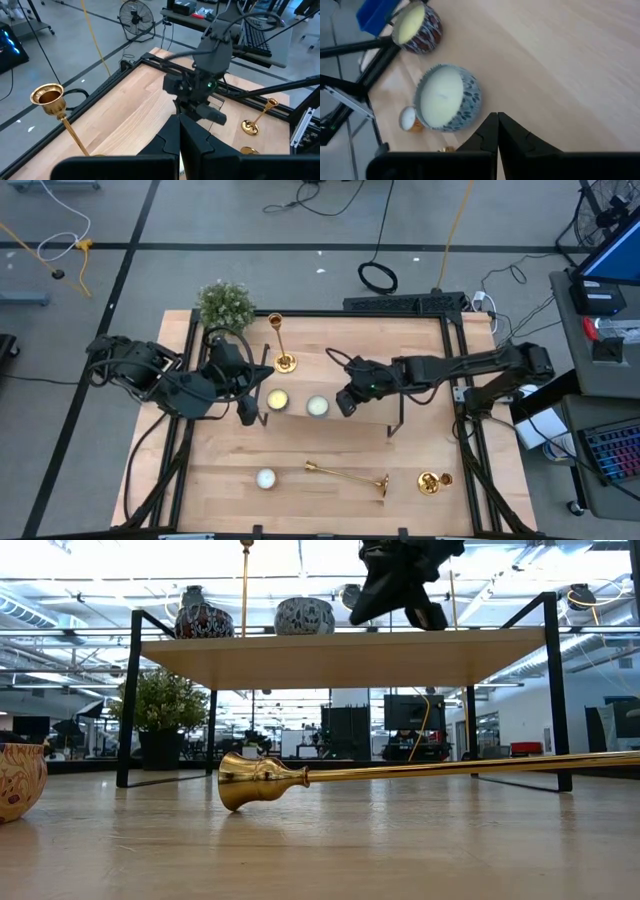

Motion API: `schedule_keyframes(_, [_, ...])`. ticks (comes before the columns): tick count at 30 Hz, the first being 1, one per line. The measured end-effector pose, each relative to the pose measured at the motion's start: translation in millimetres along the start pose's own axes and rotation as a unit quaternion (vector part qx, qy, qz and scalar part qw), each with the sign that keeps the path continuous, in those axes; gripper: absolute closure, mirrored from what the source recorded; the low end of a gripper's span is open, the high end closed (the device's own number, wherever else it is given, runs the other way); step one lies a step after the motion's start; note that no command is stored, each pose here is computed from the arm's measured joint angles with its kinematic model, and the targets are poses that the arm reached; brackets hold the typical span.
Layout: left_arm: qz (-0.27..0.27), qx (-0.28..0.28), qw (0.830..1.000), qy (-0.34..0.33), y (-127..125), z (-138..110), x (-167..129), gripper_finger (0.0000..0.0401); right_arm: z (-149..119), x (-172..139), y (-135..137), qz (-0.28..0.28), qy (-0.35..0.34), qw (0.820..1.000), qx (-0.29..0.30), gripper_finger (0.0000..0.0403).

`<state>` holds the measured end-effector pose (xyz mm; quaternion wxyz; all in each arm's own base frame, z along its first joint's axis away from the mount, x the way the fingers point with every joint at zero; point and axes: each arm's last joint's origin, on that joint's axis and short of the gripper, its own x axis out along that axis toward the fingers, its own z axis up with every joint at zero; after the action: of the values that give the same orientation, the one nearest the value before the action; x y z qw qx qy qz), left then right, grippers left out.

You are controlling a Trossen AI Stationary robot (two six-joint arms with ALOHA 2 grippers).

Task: Pick & Place candle stick holders
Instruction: Put the blue scented candle on the shelf

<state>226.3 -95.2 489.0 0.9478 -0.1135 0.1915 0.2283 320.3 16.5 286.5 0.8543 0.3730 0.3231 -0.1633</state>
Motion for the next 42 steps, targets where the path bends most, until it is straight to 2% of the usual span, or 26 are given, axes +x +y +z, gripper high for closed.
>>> schedule_keyframes(4, [0.000, 0.008, 1.000, 0.017, 2, -3, 0, 0.0400, 3, -7, 2, 0.012, -0.012, 1.000, 0.002, 0.0403])
schedule_keyframes(11, [0.012, 0.019, 0.994, 0.106, 1, -22, 14, 0.0400, 6, -8, 6, 0.035, -0.026, 0.999, 0.004, 0.0403])
schedule_keyframes(15, [0.002, 0.035, 0.985, 0.167, -6, -32, 36, 0.0400, 6, -8, 6, 0.035, -0.027, 0.999, 0.004, 0.0403])
schedule_keyframes(22, [-0.006, 0.075, 0.953, 0.293, -13, -63, 94, 0.0400, 9, -25, 9, 0.053, -0.045, 0.998, 0.009, 0.0403])
schedule_keyframes(26, [-0.009, 0.077, 0.944, 0.321, -7, -75, 117, 0.0400, 11, -46, 9, 0.056, -0.070, 0.996, 0.015, 0.0403])
schedule_keyframes(31, [-0.055, 0.071, 0.936, 0.340, 1, -83, 138, 0.0400, 7, -80, 7, 0.036, -0.116, 0.992, 0.023, 0.0403])
schedule_keyframes(36, [-0.074, 0.080, 0.931, 0.347, 8, -84, 146, 0.0400, 4, -106, 9, 0.032, -0.167, 0.985, 0.023, 0.0403])
schedule_keyframes(42, [-0.092, 0.117, 0.926, 0.346, 12, -82, 150, 0.0401, -5, -112, 15, 0.019, -0.196, 0.980, 0.004, 0.0403])
